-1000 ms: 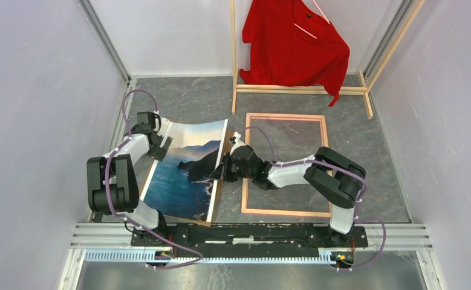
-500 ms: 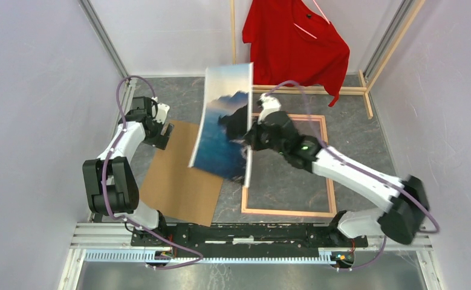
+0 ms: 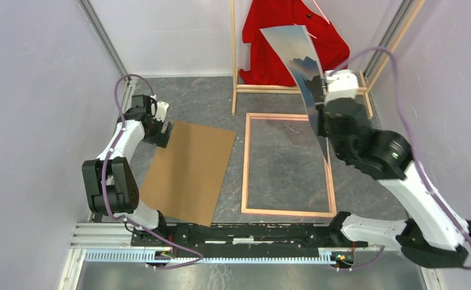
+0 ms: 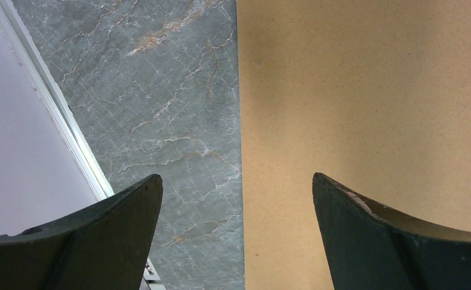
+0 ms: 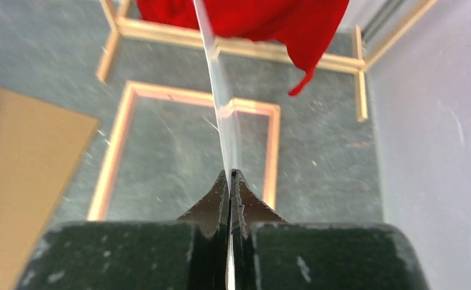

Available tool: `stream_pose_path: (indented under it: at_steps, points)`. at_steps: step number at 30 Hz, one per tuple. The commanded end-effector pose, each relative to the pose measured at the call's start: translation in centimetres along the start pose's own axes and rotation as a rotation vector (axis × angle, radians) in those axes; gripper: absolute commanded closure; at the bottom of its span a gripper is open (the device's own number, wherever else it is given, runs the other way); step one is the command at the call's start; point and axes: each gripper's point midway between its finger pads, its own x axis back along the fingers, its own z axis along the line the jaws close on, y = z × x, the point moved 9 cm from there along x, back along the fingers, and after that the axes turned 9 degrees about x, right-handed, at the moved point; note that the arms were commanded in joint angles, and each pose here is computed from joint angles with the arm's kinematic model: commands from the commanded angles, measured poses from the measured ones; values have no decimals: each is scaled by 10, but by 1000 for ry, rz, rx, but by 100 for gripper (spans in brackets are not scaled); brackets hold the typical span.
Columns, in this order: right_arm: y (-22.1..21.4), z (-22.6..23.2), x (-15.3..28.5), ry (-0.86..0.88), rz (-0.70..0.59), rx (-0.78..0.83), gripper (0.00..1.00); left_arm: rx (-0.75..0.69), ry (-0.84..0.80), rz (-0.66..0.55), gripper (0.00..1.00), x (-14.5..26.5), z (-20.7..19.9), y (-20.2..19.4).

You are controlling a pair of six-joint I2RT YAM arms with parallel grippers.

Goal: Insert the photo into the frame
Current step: Pick up the photo at the center of the board, then place the photo in the photo frame.

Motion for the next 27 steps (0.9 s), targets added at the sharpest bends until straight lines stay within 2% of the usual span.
stream_pose_path:
  at_steps: [1,5,9,16,23,27]
  points:
    - [-32,22,-24,-62,263,322,100,43,4,-38,0,12,1,4]
    - [-48,51,-35,-1,346,459,100,37,8,-34,0,13,0,-1]
    - [-73,77,-42,128,454,474,100,37,-6,-32,0,12,-2,-2]
    - [-108,119,-55,252,640,370,100,36,-11,-22,0,7,-4,-8]
    - [-121,157,-68,316,651,114,100,24,-14,-20,0,7,-5,-13]
    - [-135,165,-72,266,730,73,100,22,-18,-16,0,6,-5,-14]
